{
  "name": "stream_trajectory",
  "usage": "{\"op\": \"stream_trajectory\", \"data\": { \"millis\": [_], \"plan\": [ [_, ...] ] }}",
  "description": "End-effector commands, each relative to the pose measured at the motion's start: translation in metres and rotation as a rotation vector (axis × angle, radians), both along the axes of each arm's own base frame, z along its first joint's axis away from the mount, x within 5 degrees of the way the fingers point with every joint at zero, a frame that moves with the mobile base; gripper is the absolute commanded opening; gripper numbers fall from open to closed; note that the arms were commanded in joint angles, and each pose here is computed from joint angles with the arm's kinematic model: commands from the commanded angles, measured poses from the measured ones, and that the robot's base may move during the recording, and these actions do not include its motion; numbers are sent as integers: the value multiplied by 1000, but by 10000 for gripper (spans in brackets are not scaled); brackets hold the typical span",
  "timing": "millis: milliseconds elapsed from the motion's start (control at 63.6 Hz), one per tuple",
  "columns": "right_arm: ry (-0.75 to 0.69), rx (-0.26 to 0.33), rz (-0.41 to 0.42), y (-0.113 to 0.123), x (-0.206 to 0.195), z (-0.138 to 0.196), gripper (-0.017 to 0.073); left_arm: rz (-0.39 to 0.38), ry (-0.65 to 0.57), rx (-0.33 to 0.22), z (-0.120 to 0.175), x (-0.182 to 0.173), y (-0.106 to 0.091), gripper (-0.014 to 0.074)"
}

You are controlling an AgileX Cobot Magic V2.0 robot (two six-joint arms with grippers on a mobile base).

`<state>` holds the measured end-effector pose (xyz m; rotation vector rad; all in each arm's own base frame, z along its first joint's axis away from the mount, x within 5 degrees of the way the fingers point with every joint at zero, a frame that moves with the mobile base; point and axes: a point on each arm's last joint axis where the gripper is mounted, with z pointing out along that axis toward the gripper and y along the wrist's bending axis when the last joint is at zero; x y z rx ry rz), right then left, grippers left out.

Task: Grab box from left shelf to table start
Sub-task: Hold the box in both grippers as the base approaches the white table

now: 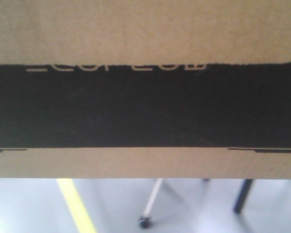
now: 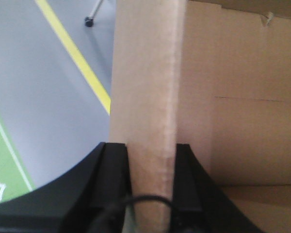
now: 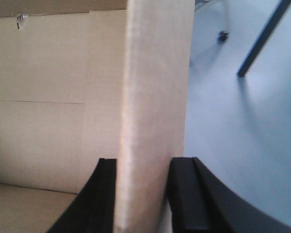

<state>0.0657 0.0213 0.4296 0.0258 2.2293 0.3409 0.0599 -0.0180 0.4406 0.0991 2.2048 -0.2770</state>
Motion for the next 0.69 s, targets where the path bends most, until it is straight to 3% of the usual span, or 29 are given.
{"op": "stream_trajectory", "data": {
  "millis": [0,676],
  "plan": [
    [-54,-20,-18,-2,1,9,57,0,-65,-53,13,-5,0,-12],
    [-54,-20,-18,-2,1,9,57,1,-65,-52,13,-5,0,-12]
  ]
}}
